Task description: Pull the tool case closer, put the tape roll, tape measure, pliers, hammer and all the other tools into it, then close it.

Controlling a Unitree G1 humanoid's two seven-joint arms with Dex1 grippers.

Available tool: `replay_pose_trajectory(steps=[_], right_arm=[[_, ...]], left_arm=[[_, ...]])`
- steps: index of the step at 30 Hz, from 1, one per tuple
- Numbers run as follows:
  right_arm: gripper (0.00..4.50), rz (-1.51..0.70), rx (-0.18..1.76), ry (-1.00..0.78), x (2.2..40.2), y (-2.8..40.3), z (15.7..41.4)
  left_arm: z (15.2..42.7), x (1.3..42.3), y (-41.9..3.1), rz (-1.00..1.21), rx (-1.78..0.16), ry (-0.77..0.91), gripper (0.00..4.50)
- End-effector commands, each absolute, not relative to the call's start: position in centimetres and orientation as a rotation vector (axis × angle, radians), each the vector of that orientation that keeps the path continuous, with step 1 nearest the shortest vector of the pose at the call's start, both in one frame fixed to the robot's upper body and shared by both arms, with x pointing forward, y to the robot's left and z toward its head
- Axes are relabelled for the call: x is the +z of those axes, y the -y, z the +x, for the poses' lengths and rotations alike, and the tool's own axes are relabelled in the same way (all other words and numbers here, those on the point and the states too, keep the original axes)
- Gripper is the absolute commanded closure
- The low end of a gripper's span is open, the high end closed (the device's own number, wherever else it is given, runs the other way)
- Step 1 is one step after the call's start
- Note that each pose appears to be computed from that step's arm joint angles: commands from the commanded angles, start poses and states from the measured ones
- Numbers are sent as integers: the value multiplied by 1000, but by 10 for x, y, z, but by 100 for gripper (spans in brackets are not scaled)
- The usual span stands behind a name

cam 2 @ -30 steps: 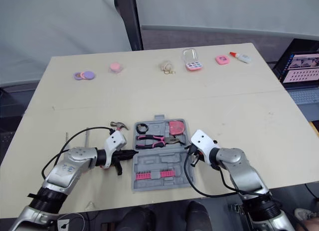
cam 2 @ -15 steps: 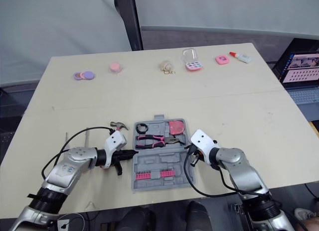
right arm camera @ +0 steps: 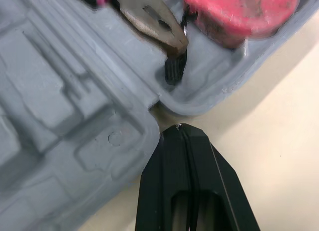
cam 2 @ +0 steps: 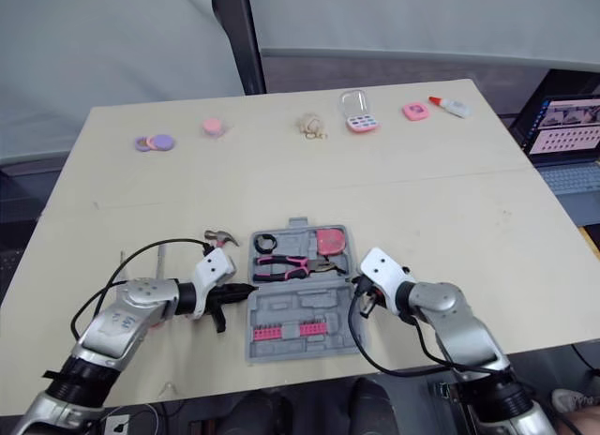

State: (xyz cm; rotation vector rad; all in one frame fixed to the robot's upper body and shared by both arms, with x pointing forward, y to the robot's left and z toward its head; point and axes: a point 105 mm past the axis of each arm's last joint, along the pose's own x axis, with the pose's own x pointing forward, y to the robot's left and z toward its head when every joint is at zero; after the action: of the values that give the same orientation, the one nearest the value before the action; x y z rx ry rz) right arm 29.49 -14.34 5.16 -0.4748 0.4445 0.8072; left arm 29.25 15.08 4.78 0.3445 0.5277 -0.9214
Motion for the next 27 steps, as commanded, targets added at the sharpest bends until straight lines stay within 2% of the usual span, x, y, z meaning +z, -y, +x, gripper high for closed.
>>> replay_pose_trajectory(steps=[1,5,9,11,15,18,21,24,27], right_arm=[[450,-484,785,-461,52,157,291],[450,-490,764,-461,55,165,290],[450,-491,754,-449,67,175,285],[450,-468,774,-432,78,178,277],[450,-367,831,-410,100,177,256],[450,-340,861,-401,110,179,242],[450,-343,954,-452,108,179,219],[450,-358,977,-382,112,178,212],[450,-361,1052,-400,107,175,204]], left_arm=[[295,42,-175,368,-819,-579,447],[297,48,-182,365,-798,-572,447],[297,71,-189,299,-777,-518,447],[289,95,-188,212,-814,-449,447],[252,137,-199,57,-883,-330,447],[224,154,-217,-5,-849,-275,447],[196,158,-237,-92,-774,-258,447],[173,151,-247,-131,-717,-277,447],[148,137,-247,-142,-683,-266,447]])
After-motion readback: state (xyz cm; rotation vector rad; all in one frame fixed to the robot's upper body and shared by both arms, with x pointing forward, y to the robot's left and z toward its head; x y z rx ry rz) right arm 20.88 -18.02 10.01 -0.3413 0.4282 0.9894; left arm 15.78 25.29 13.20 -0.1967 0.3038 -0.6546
